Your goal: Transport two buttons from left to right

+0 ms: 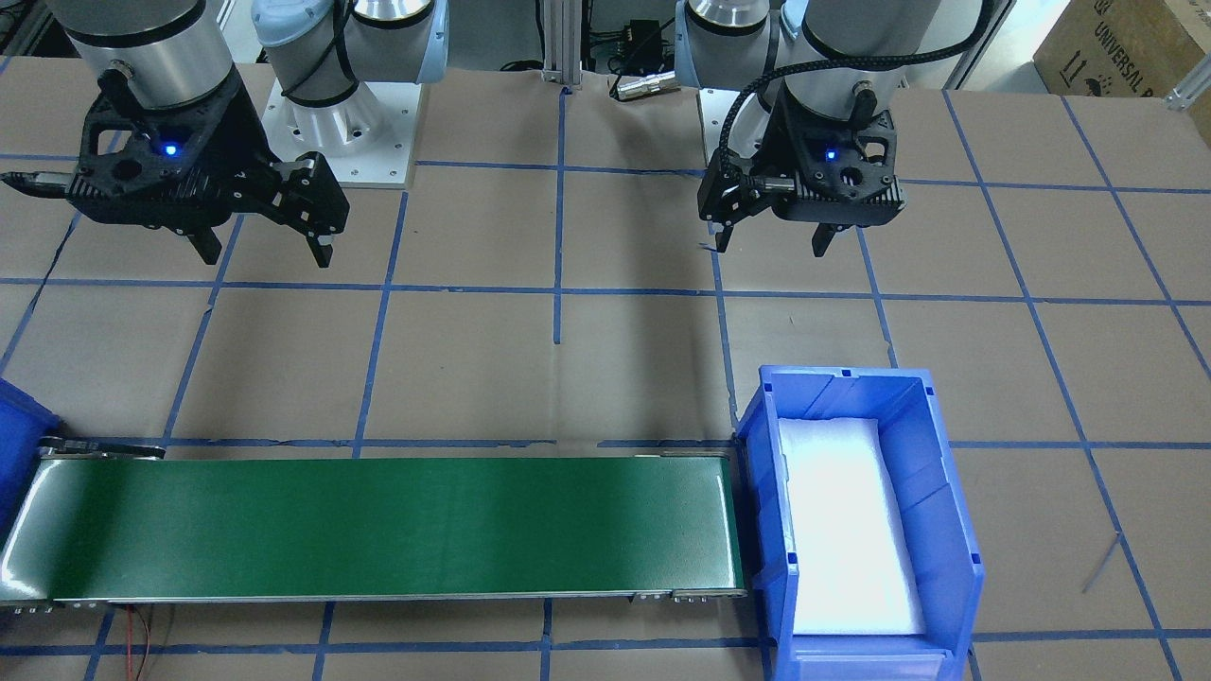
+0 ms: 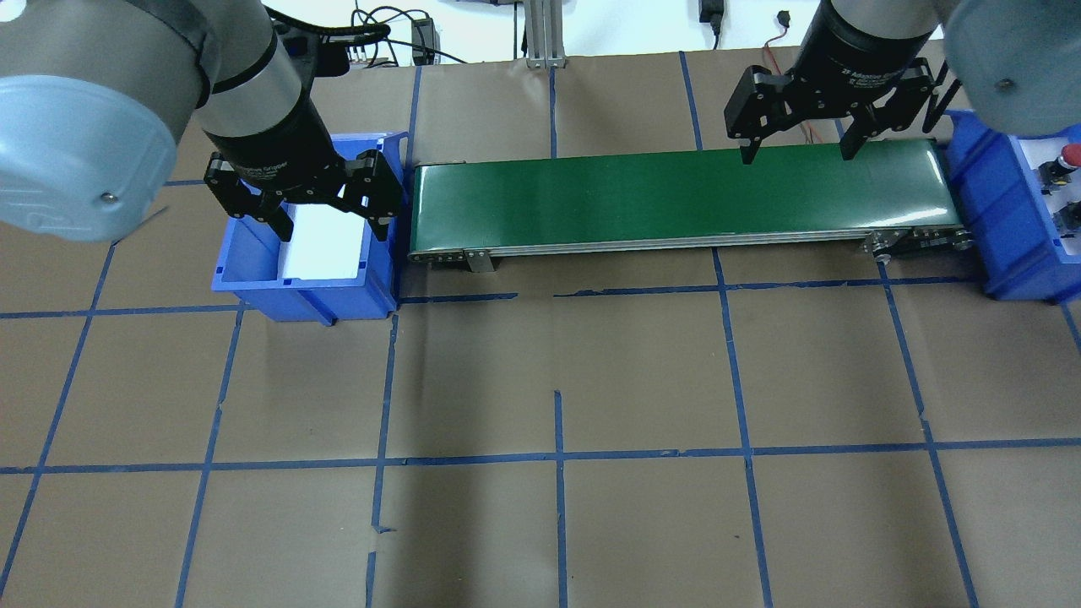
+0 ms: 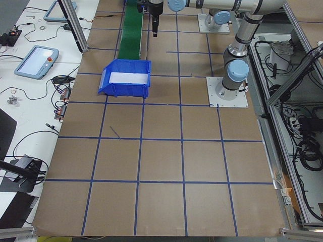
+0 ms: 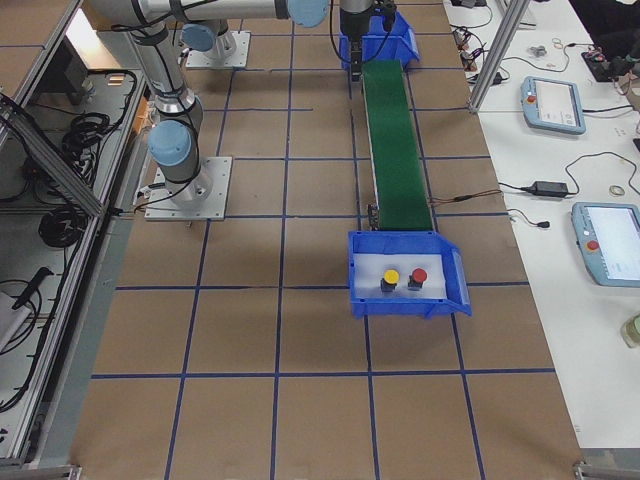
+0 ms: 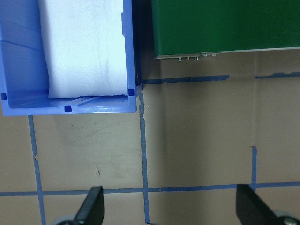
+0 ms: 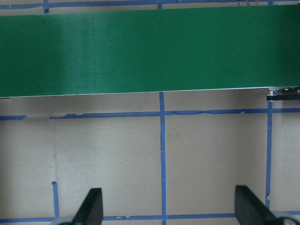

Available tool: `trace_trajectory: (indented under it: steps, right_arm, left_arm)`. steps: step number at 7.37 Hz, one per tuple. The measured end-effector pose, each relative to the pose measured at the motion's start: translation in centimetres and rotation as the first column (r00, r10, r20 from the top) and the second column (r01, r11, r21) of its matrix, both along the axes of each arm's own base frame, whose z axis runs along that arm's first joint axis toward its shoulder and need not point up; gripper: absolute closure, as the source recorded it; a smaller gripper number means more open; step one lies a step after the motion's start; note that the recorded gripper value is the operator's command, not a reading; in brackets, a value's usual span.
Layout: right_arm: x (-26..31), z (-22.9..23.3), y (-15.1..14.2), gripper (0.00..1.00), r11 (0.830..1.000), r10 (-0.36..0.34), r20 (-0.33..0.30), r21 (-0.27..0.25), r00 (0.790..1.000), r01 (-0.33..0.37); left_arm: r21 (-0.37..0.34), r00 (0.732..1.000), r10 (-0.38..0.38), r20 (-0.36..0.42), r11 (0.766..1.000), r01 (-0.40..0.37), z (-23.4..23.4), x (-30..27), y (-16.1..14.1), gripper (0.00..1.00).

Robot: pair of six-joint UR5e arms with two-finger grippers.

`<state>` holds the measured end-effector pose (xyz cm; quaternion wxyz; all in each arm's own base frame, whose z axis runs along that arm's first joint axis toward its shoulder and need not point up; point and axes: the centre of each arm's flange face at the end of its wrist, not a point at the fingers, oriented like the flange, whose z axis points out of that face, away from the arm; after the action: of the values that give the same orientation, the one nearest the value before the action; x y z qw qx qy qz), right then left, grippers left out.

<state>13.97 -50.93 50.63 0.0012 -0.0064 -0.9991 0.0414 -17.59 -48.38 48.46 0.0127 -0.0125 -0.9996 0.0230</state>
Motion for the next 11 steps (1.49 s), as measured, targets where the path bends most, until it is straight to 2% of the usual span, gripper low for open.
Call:
trace_trajectory:
  steps: [2, 6, 11]
  right_arm:
    - [0.07, 0.0, 0.05, 0.0, 1.0, 0.001, -0.003, 0.001, 1.0, -0.001]
    - [0.09, 0.05, 0.04, 0.0, 1.0, 0.003, -0.004, 0.0, 1.0, -0.003]
    - [0.05, -0.02, 0.15, 0.0, 1.0, 0.001, -0.008, 0.004, 1.0, -0.001]
  left_arm:
    - [-0.012, 1.0, -0.001, -0.014, 1.0, 0.001, 0.02, -0.04, -0.16, 0.05]
    - [-0.016, 1.0, 0.002, 0.021, 1.0, -0.002, -0.06, 0.25, -0.34, 0.01]
    - [-0.007, 1.0, 0.0, 0.027, 1.0, 0.001, -0.21, 0.25, -0.25, 0.0]
